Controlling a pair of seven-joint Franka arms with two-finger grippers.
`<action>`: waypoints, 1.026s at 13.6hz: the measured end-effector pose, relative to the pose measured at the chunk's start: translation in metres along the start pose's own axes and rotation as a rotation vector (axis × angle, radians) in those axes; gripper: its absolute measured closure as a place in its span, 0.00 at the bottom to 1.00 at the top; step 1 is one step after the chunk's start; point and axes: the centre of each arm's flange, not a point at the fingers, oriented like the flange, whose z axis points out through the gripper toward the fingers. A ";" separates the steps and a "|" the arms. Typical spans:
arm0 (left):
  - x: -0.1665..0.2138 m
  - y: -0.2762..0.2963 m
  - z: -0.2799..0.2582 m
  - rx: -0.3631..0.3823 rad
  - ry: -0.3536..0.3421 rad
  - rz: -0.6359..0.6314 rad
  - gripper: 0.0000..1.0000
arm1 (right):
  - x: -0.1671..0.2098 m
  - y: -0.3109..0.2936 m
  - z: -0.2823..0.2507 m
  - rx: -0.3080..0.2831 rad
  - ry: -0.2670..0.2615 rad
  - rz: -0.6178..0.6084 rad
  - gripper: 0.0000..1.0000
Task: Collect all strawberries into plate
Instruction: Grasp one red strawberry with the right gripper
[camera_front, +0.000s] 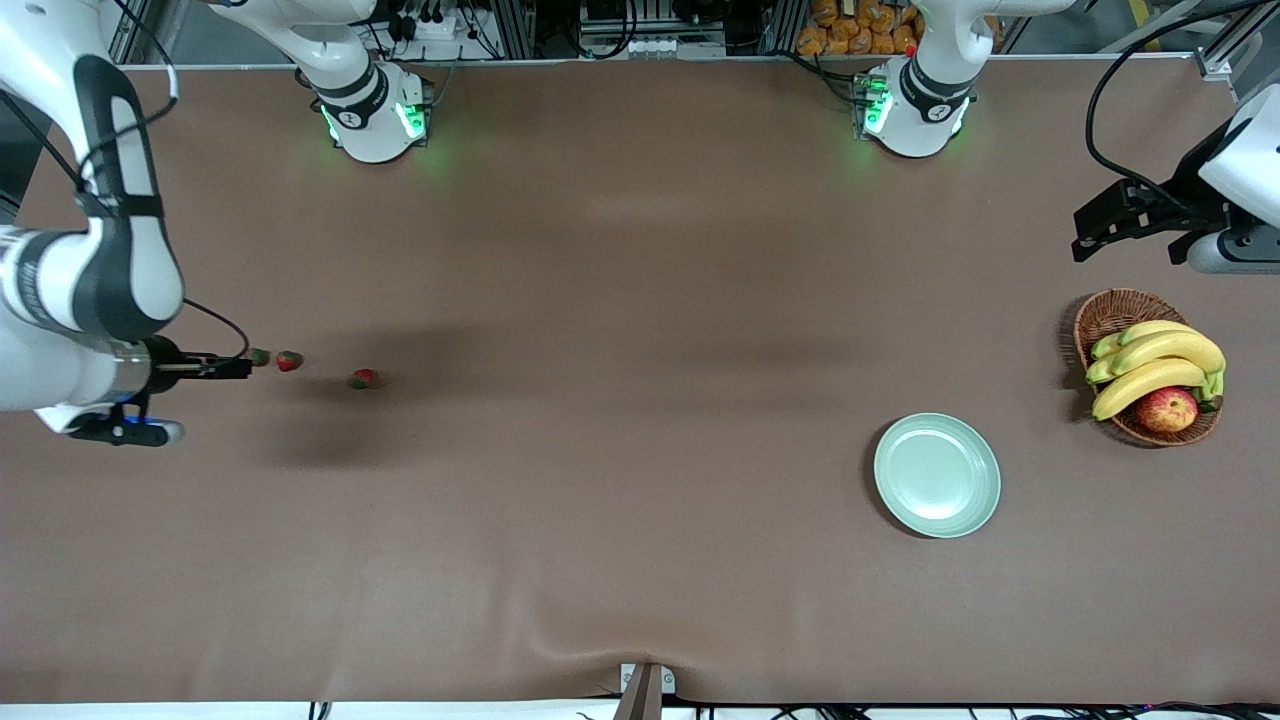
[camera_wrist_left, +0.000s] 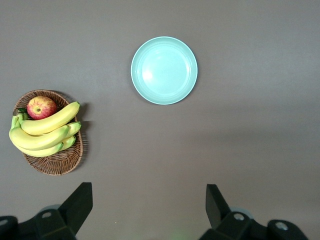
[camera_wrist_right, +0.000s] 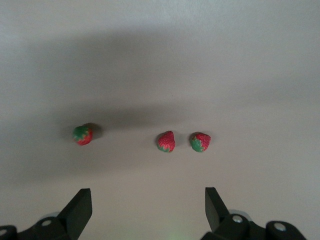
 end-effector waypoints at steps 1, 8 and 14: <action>0.000 0.000 0.000 0.000 0.000 0.000 0.00 | 0.002 0.003 0.019 0.001 -0.006 0.005 0.00; 0.000 0.000 0.000 0.000 0.000 0.000 0.00 | 0.011 0.011 0.104 0.000 -0.092 0.019 0.00; 0.000 0.000 0.000 0.000 0.000 0.000 0.00 | 0.017 0.009 0.136 -0.004 -0.132 0.015 0.00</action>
